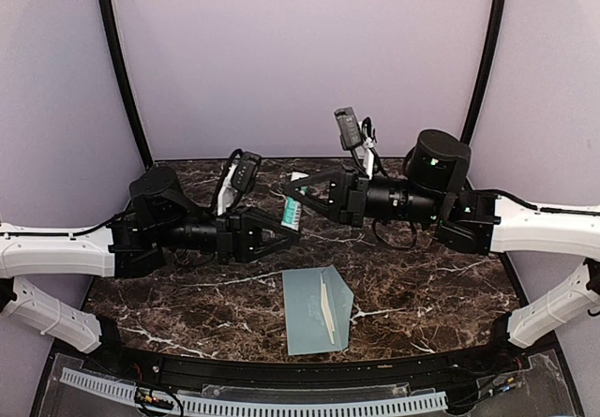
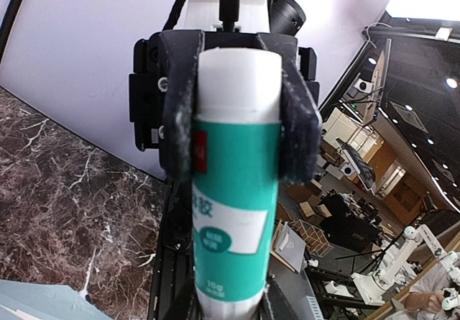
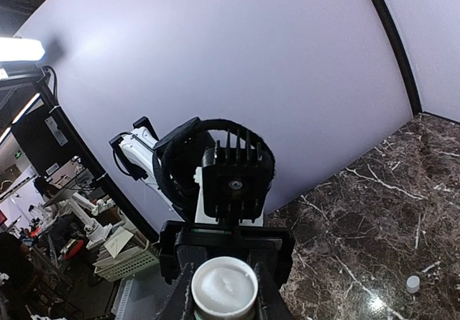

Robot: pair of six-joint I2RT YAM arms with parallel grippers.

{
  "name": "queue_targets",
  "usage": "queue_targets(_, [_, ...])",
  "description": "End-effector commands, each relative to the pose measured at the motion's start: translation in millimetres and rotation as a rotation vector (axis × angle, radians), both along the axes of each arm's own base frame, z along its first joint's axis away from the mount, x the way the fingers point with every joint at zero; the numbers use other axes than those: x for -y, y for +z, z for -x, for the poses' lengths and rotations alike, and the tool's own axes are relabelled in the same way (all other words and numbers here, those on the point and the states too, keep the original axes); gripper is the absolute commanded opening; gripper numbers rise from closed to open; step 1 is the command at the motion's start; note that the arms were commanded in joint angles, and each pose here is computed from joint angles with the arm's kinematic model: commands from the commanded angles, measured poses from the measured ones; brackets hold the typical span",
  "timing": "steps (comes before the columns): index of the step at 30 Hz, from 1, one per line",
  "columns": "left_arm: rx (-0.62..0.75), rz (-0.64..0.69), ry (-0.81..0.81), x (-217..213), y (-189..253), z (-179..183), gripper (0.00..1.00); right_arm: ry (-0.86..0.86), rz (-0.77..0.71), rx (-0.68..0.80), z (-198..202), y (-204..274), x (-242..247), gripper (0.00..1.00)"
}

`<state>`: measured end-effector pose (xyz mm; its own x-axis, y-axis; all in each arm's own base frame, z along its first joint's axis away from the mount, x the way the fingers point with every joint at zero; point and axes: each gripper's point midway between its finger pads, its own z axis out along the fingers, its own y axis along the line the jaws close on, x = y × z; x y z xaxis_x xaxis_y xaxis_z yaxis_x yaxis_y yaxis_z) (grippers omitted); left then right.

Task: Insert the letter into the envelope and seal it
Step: Unscrew the solid glue.

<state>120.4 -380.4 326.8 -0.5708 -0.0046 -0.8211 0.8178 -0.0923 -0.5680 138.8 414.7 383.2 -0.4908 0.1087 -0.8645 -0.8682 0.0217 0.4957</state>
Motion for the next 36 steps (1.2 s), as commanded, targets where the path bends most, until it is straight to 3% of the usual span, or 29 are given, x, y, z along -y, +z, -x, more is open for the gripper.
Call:
queue_targets(1, [0.019, 0.004, 0.088, -3, 6, -12, 0.10, -0.080, 0.033, 0.017, -12, -3, 1, 0.00])
queue_targets(8, [0.006, 0.000, 0.191, -8, 5, -27, 0.10, -0.211, 0.153, 0.026, -30, -27, -7, 0.00])
queue_targets(19, [-0.003, -0.111, 0.422, -22, -13, -63, 0.09, -0.584, 0.435, 0.023, -73, -75, -14, 0.00])
queue_targets(30, [-0.012, -0.132, 0.480, -25, -17, -72, 0.09, -0.697, 0.510, -0.004, -78, -90, -29, 0.00])
queue_targets(32, [-0.008, -0.124, 0.470, -26, -16, -70, 0.12, -0.691, 0.498, -0.011, -77, -87, -28, 0.00])
queue_targets(34, [0.001, -0.092, 0.442, -29, -10, -62, 0.21, -0.678, 0.459, -0.019, -75, -78, -24, 0.02])
queue_targets(36, [0.012, -0.045, 0.416, -34, -1, -54, 0.37, -0.608, 0.392, -0.019, -69, -65, -23, 0.04])
